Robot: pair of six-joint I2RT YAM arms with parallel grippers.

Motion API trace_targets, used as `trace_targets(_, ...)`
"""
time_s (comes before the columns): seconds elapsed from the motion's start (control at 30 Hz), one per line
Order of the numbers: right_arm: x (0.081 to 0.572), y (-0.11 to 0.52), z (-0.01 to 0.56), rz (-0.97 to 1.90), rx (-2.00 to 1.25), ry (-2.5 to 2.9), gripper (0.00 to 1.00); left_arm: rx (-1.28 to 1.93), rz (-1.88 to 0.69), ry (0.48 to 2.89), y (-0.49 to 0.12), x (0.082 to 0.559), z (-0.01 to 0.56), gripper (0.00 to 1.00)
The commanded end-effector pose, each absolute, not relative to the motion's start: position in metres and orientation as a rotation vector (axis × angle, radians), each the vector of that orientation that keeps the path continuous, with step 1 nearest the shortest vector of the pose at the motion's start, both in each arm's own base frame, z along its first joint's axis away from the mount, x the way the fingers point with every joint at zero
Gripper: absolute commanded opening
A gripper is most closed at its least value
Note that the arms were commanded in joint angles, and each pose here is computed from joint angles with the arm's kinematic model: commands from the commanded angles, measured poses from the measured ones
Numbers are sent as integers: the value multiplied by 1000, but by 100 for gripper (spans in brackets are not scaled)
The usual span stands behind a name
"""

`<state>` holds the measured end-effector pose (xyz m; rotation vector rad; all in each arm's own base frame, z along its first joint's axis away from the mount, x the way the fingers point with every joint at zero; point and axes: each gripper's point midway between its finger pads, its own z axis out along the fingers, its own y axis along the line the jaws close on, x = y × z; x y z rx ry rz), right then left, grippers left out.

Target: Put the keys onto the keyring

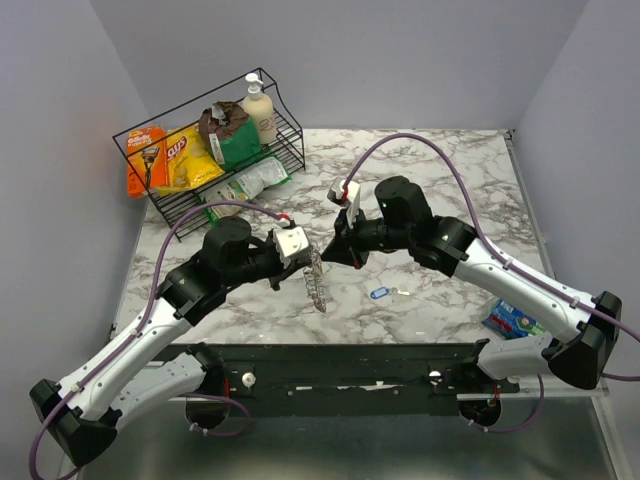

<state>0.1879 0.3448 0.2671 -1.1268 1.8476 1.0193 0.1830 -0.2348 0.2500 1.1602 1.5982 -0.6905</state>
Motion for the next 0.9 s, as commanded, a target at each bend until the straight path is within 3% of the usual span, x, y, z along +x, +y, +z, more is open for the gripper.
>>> trace_targets(0.0,188,349,269,1015,-1145,1838,1,1123,-691,1506,-241,185,282,0)
trace_targets(0.87,192,347,250,977,-1147,1900,0,1109,-750,1382,-245,173,299,0)
